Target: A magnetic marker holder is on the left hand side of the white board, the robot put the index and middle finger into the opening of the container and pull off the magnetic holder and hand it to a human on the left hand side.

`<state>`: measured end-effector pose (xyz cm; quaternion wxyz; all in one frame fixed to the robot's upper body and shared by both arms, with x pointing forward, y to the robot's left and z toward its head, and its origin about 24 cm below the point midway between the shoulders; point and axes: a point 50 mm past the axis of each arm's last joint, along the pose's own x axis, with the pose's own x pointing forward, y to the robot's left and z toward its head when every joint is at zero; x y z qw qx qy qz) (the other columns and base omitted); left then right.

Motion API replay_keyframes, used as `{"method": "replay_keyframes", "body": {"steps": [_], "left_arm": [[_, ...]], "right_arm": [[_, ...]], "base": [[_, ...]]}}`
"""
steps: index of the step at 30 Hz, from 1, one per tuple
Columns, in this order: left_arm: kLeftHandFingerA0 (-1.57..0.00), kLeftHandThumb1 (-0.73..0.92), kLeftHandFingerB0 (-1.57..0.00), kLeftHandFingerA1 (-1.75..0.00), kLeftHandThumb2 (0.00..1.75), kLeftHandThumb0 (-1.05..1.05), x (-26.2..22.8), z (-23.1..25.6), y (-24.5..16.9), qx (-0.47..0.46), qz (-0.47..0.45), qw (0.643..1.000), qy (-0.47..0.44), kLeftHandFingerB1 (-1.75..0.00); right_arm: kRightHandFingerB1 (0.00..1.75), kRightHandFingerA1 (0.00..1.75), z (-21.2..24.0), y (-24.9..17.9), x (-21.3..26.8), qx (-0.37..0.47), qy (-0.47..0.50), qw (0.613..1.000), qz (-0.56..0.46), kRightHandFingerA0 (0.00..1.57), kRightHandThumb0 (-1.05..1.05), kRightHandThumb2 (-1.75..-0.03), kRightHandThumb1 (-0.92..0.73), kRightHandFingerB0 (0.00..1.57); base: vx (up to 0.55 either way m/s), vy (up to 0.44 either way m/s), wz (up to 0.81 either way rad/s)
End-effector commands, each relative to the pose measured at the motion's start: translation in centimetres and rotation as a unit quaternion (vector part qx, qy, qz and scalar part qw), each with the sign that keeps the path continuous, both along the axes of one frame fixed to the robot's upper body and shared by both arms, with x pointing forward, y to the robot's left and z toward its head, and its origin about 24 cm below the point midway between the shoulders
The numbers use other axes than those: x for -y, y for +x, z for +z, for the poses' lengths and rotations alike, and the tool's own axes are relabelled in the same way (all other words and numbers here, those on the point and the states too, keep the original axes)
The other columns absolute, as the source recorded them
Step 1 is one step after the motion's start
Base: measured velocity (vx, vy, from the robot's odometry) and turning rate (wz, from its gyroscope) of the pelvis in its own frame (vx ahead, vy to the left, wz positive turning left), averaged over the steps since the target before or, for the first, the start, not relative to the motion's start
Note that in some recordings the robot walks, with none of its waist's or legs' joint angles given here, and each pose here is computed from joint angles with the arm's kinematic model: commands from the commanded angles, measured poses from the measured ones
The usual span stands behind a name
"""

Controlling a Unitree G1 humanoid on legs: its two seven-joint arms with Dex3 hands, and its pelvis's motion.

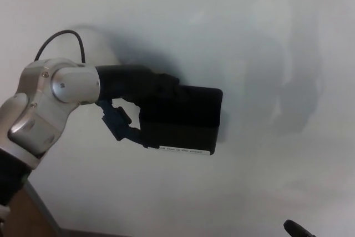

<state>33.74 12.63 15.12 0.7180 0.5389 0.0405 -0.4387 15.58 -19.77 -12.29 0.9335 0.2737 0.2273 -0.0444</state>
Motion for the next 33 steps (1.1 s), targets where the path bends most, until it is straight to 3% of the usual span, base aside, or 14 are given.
{"method": "replay_keyframes", "body": {"steps": [1, 4, 5, 8, 9, 13, 14, 17, 18, 19, 20, 28, 29, 33], "left_arm": [[-0.32, 0.62, -0.17, -0.35, 0.6, -0.85, 1.5, -0.4, -0.5, 0.006, -0.027, 0.998, 0.054, -0.26], [-0.37, 0.61, -0.16, -0.36, 0.6, -0.84, 2.9, -0.3, -1.3, 0.017, -0.054, 0.997, 0.06, -0.26], [-0.32, 0.61, -0.16, -0.35, 0.59, -0.84, 3.0, -0.3, -1.3, 0.016, -0.055, 0.997, 0.061, -0.26], [-0.32, 0.61, -0.16, -0.35, 0.59, -0.84, 3.2, -0.3, -1.4, 0.015, -0.056, 0.996, 0.062, -0.26], [-0.48, 0.52, -0.11, -0.52, 0.86, -0.87, 3.6, -0.1, -1.4, 0.008, -0.059, 0.996, 0.064, -0.36], [-0.48, 0.52, -0.11, -0.52, 0.86, -0.87, 3.8, -0.1, -1.4, 0.005, -0.06, 0.996, 0.066, -0.36], [-0.71, 0.49, -0.13, -0.61, 0.83, -0.8, 4.0, -0.2, -1.5, 0.002, -0.063, 0.995, 0.075, -0.38], [-0.71, 0.49, -0.13, -0.61, 0.83, -0.8, 4.3, -0.3, -1.5, -0.003, -0.068, 0.994, 0.087, -0.38], [-0.79, 0.6, -0.18, -0.49, 0.59, -0.81, 4.4, -0.5, -1.5, -0.002, -0.071, 0.993, 0.099, -0.27], [-0.79, 0.6, -0.18, -0.49, 0.59, -0.81, 4.5, -0.6, -1.5, -0.002, -0.074, 0.991, 0.108, -0.27], [-0.64, 0.59, -0.17, -0.45, 0.58, -0.81, 4.6, -0.7, -1.6, -0.005, -0.076, 0.99, 0.122, -0.27], [-0.49, 0.6, -0.17, -0.41, 0.59, -0.83, 5.0, -1.0, -1.9, -0.01, -0.09, 0.982, 0.166, -0.27], [-0.42, 0.54, -0.12, -0.5, 0.86, -0.91, 5.2, -1.2, -2.0, -0.013, -0.095, 0.98, 0.174, -0.36], [-0.27, 0.51, -0.09, -0.47, 0.86, -0.84, 5.6, -1.4, -2.3, -0.012, -0.113, 0.975, 0.19, -0.36]], "right_arm": [[0.44, 0.59, 0.3, 0.6, 0.6, 0.005, -0.007, 1.0, -0.01, 0.54, -0.61, -0.63, -0.77, 0.44], [0.45, 0.59, 0.4, 0.9, 0.6, 0.008, -0.006, 1.0, -0.013, 0.54, -0.61, -0.63, -0.77, 0.46], [0.56, 0.66, 0.4, 0.9, 0.6, 0.007, -0.006, 1.0, -0.013, 0.51, -0.62, -0.98, -0.6, 0.4], [0.56, 0.66, 0.4, 0.9, 0.6, 0.007, -0.007, 1.0, -0.013, 0.51, -0.62, -0.98, -0.6, 0.4], [0.45, 0.59, 0.4, 1.0, 0.6, 0.011, -0.002, 1.0, -0.014, 0.55, -0.59, -0.62, -0.76, 0.48], [0.45, 0.59, 0.5, 1.1, 0.6, 0.012, 0.001, 1.0, -0.015, 0.55, -0.59, -0.62, -0.76, 0.48], [0.45, 0.6, 0.5, 1.2, 0.5, 0.014, 0.0, 1.0, -0.015, 0.58, -0.61, -0.62, -0.73, 0.53], [0.45, 0.6, 0.6, 1.4, 0.4, 0.015, -0.002, 1.0, -0.015, 0.58, -0.61, -0.62, -0.73, 0.53], [0.46, 0.61, 0.6, 1.5, 0.5, 0.017, -0.003, 1.0, -0.013, 0.59, -0.6, -0.62, -0.75, 0.56], [0.46, 0.61, 0.7, 1.5, 0.5, 0.018, -0.003, 1.0, -0.011, 0.59, -0.6, -0.62, -0.75, 0.56], [0.46, 0.61, 0.7, 1.6, 0.5, 0.019, -0.003, 1.0, -0.01, 0.59, -0.6, -0.62, -0.74, 0.55], [0.49, 0.62, 0.9, 2.0, 0.5, 0.023, -0.004, 1.0, -0.009, 0.59, -0.57, -0.63, -0.76, 0.56], [0.49, 0.61, 0.9, 2.0, 0.5, 0.024, -0.003, 1.0, -0.009, 0.59, -0.58, -0.62, -0.75, 0.58], [0.49, 0.61, 0.9, 2.0, 0.5, 0.024, -0.002, 1.0, -0.006, 0.6, -0.59, -0.62, -0.75, 0.6]], "base": [[0.0, 0.0, 0.0], [0.0, 0.0, 0.0], [0.0, 0.0, 0.0], [0.0, 0.0, 0.0], [0.0, 0.0, 0.0], [0.0, 0.0, 0.0], [0.0, 0.0, 0.0], [0.0, 0.0, 0.0], [0.0, 0.0, 0.0], [0.0, 0.0, 0.0], [0.0, 0.0, 0.0], [0.0, 0.0, 0.0], [0.0, 0.0, 0.0], [0.0, 0.0, 0.0]]}}
